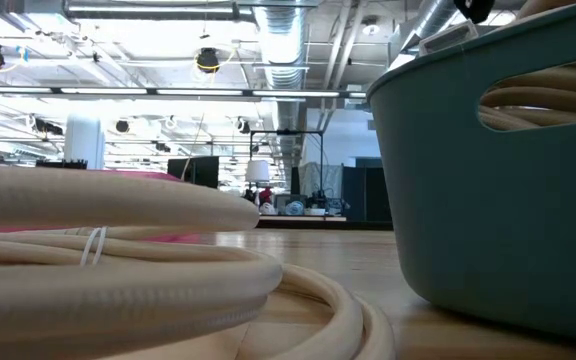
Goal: Pick & Place USB Port
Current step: Put the white HDMI cable into the blue bin
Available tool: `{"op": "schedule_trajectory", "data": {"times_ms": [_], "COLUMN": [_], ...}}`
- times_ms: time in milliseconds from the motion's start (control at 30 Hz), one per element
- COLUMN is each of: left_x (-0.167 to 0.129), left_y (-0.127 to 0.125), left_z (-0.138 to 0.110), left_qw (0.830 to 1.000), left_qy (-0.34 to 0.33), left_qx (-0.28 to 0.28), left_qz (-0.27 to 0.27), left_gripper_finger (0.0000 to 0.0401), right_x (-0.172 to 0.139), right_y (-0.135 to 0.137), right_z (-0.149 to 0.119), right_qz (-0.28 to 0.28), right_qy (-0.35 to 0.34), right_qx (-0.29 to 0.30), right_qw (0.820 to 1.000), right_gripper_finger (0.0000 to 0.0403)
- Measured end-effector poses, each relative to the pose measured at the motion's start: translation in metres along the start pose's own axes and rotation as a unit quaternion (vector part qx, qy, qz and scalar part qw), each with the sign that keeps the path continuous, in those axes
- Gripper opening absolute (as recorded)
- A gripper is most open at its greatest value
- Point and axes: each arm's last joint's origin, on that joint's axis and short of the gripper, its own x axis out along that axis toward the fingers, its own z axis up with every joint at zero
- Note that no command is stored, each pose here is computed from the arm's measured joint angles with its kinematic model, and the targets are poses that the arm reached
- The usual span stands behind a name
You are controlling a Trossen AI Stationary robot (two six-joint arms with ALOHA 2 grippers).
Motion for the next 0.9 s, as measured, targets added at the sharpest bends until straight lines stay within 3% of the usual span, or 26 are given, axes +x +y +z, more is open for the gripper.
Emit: {"op": "schedule_trajectory", "data": {"times_ms": [267,600,733,900], "left_x": [-0.006,0.005,0.019,0.025], "left_y": [-0.043,-0.086,-0.087,-0.074], "left_z": [-0.016,-0.01,-0.015,-0.031], "left_qw": [0.999,0.996,0.998,0.995], "left_qy": [-0.031,-0.063,-0.034,0.06], "left_qx": [0.022,0.06,0.055,0.042], "left_qz": [-0.02,-0.018,0.0,0.07], "left_gripper_finger": [0.0125,0.0102,0.0098,0.0091], "right_x": [0.0,0.0,0.0,0.0], "right_y": [-0.005,-0.005,-0.005,-0.005], "right_z": [-0.006,-0.006,-0.006,-0.006], "right_qz": [-0.021,-0.021,-0.021,-0.019], "right_qy": [0.033,0.031,0.031,0.032], "right_qx": [-0.003,0.009,0.015,0.014], "right_qw": [0.999,0.999,0.999,0.999], "right_gripper_finger": [0.0008,0.0008,0.0008,0.0008]}}
